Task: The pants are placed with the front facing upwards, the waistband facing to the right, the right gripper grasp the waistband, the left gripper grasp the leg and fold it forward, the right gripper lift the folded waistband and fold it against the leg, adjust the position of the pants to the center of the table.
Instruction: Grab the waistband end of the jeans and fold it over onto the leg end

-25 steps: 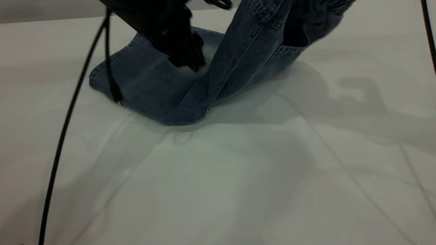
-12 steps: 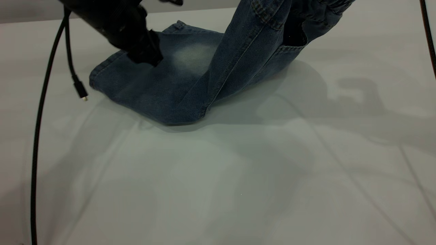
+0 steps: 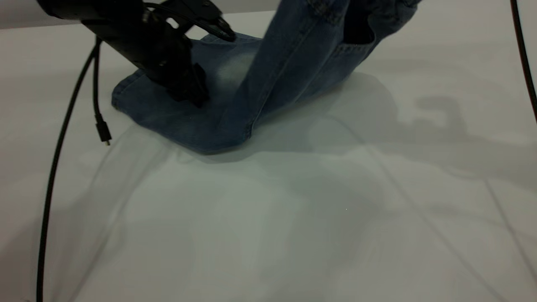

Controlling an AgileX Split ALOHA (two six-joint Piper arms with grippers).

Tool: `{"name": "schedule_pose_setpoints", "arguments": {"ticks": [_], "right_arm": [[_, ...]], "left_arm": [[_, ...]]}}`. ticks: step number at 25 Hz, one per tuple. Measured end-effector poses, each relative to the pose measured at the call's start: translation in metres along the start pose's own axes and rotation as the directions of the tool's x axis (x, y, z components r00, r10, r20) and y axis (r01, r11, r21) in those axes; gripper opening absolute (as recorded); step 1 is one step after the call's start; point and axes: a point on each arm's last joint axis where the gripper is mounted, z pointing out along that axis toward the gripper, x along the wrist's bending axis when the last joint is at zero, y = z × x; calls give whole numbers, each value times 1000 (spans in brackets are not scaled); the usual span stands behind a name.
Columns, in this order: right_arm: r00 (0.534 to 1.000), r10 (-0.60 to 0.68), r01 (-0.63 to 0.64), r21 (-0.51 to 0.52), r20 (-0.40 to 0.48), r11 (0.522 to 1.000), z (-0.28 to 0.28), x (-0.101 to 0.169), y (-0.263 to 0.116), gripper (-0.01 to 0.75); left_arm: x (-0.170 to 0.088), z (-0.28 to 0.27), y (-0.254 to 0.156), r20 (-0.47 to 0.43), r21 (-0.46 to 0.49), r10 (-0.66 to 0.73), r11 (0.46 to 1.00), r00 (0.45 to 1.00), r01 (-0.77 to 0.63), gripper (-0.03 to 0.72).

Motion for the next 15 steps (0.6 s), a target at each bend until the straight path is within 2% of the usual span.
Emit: {"name": "schedule_pose_setpoints", "arguments": {"ticks": [6,10,15], "right_arm": [[1000,0,0,8,-8,1000,0,1,-1,73],[1000,-26,27,38,-14,999,8,5,-8,73],[997,-76,75,58,21,995,25,10,-17,73]], "left_arm": [[-25,1,15,30,-20,57,998,998,-56,334],[-27,0,16,33,-20,60,998,998,-59,334],[-28,0,15,37,-15,59,998,998,-58,334]]}}
